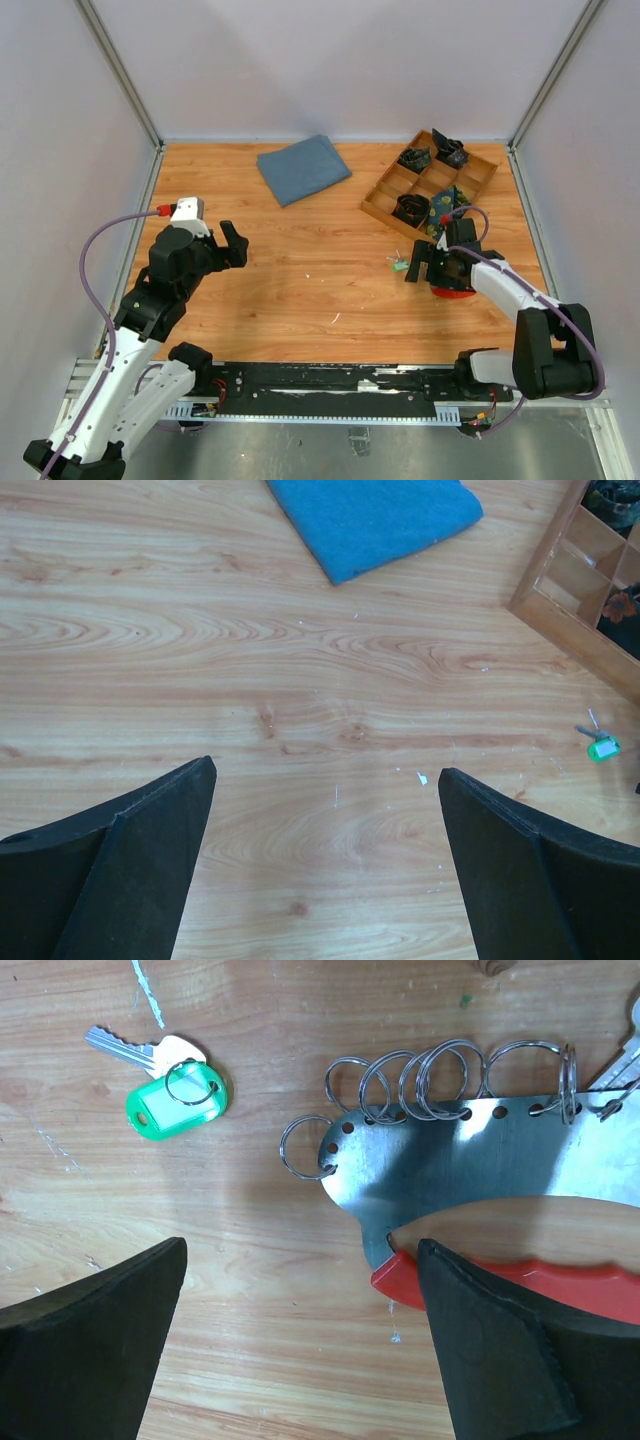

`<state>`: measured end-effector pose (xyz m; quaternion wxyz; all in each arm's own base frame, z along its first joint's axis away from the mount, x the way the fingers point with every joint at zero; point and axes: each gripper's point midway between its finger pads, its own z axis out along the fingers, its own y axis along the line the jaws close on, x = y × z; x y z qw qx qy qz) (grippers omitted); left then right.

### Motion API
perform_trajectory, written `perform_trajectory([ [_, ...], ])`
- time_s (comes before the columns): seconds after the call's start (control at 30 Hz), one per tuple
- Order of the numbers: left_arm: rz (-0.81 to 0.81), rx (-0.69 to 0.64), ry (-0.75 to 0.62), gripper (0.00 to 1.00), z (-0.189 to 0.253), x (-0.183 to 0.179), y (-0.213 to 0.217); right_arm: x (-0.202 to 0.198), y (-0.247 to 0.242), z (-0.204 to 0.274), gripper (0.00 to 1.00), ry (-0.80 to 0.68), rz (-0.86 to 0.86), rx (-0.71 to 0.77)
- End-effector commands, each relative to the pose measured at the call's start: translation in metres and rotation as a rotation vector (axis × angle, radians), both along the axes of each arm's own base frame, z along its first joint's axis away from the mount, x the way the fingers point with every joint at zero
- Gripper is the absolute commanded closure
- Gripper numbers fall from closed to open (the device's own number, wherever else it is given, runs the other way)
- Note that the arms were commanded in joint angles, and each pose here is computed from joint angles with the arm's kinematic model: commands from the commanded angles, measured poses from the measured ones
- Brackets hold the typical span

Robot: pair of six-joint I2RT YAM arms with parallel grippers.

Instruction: Put the keys on the keyring

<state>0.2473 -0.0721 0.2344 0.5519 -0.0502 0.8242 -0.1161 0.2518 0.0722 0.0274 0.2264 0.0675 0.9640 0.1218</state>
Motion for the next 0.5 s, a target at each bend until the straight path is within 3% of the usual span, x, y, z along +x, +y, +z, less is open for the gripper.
perform_trajectory([
  [0.0, -0.007, -0.007, -0.023, 0.00, 0.004, 0.004, -0.002, -0.025, 0.001, -0.013, 0.01, 0.096, -0.008, -0.009],
  [0.47, -0.005, -0.006, -0.021, 0.00, 0.003, 0.004, -0.002, -0.074, 0.082, -0.025, 0.01, 0.129, 0.173, 0.051],
])
